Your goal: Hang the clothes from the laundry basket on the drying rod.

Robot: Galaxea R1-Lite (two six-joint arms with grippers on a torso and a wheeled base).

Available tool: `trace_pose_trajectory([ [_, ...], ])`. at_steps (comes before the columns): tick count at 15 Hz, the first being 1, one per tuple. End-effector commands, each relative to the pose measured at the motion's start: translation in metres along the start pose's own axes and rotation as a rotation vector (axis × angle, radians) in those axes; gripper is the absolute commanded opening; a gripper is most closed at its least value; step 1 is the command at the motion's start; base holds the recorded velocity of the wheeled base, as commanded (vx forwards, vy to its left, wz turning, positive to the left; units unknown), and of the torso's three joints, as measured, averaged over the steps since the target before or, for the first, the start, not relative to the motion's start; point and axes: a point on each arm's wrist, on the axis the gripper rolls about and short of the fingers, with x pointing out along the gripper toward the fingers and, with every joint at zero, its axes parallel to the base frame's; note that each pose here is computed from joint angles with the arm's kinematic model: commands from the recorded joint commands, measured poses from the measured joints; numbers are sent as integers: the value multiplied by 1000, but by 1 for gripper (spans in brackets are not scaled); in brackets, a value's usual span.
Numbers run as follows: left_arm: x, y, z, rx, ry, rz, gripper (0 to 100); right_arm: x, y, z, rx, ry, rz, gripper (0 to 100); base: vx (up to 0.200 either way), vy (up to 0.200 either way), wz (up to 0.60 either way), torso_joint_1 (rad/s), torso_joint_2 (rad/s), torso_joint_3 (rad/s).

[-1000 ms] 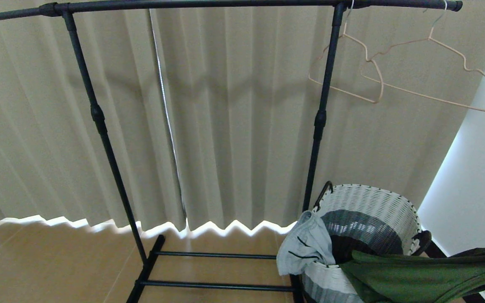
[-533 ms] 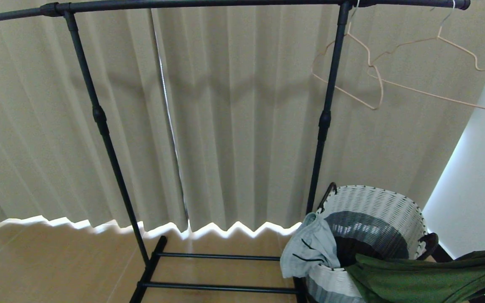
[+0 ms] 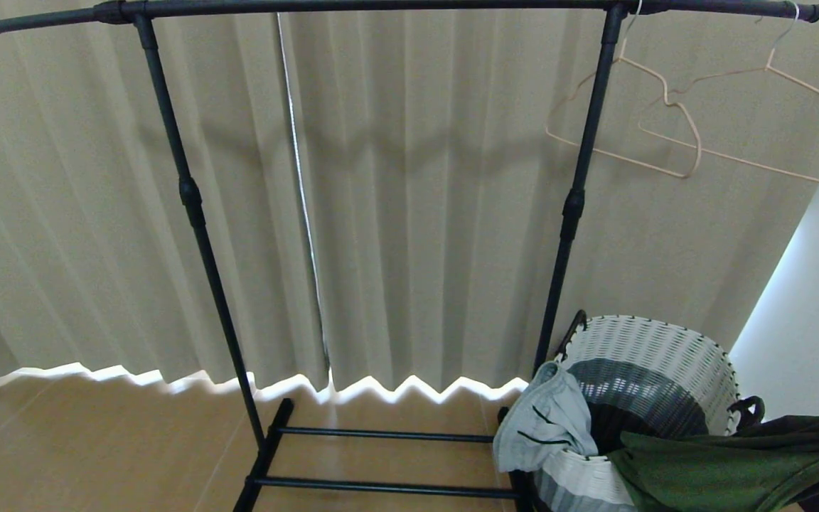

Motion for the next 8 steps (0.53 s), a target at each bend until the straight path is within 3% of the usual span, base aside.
trace_pose_trajectory([
  [1, 0, 0, 0, 7, 0, 0, 100, 2, 1, 5, -20, -16, 28, 0, 0, 0, 0, 0, 0, 0],
  [3, 0, 0, 2, 54, -19, -4, 100, 0, 2, 16, -51, -58, 66, 0, 0, 0, 0, 0, 0, 0],
  [4, -2, 0, 14, 79, -92, -37, 100, -1, 4, 21, -70, -88, 98, 0, 0, 0, 0, 0, 0, 0],
  [5, -8, 1, 42, 95, -171, -86, 100, -2, 5, 26, -85, -122, 119, 0, 0, 0, 0, 0, 0, 0],
  [6, -9, 2, 58, 99, -191, -116, 100, -3, 5, 30, -89, -151, 125, 0, 0, 0, 0, 0, 0, 0],
  [8, 12, 8, 107, 95, -147, -212, 100, -1, 4, 47, -94, -258, 149, 0, 0, 0, 0, 0, 0, 0],
])
